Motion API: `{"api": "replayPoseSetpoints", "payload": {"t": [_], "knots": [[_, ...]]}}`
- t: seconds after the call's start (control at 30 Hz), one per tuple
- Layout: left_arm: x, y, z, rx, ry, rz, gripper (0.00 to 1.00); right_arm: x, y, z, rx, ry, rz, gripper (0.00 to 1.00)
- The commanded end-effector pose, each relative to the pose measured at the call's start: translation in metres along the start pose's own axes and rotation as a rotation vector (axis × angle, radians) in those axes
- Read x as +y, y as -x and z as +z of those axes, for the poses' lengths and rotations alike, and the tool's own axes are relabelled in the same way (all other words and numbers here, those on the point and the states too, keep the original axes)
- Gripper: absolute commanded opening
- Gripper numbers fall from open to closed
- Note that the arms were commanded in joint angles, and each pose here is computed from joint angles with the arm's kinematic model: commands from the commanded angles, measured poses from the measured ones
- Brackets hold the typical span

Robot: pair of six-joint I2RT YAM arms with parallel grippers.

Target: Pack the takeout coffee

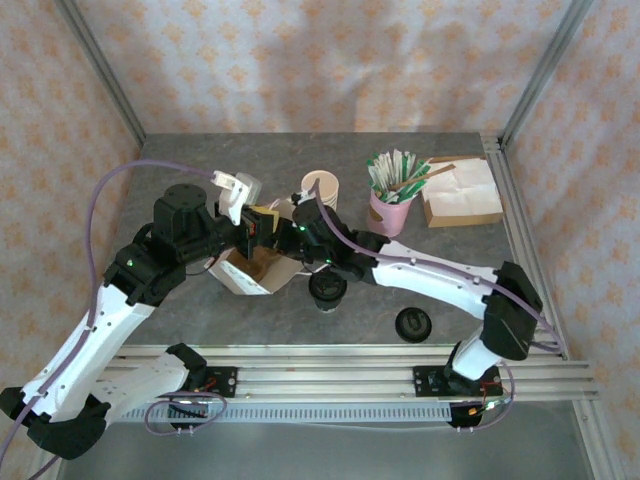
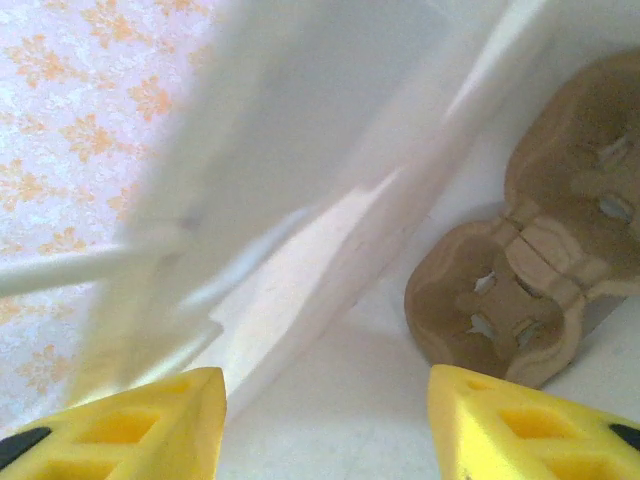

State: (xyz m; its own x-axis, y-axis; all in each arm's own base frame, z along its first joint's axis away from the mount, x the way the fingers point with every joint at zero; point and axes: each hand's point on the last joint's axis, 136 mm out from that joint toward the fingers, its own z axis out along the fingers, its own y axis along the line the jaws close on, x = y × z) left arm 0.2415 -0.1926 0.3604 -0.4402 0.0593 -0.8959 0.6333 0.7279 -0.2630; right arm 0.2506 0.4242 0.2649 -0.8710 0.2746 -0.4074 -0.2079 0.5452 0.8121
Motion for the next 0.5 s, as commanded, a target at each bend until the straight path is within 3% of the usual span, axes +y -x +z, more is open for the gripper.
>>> {"api": "replayPoseSetpoints", "payload": {"t": [0.0,0.2,0.3,0.47], "knots": [[-0.013,0.004,-0.011,-0.015,-0.053,-0.019,0.0,-0.001,0.003,-0.022,-0.02,-0.027,-0.065,0.53],[-0.014,-0.011,-0.01,0.015,-0.068,-0.076,0.0,-0.01,-0.005,-0.045,0.016,-0.065,-0.095,0.44],[-0.017,-0.013,-0.013,0.016,-0.085,-0.108,0.0,-0.018,-0.008,-0.058,0.025,-0.104,-0.134,0.33],[-0.016,-0.027,-0.016,0.029,-0.083,-0.16,0.0,-0.049,-0.023,-0.073,0.054,-0.197,-0.197,0.29]]}}
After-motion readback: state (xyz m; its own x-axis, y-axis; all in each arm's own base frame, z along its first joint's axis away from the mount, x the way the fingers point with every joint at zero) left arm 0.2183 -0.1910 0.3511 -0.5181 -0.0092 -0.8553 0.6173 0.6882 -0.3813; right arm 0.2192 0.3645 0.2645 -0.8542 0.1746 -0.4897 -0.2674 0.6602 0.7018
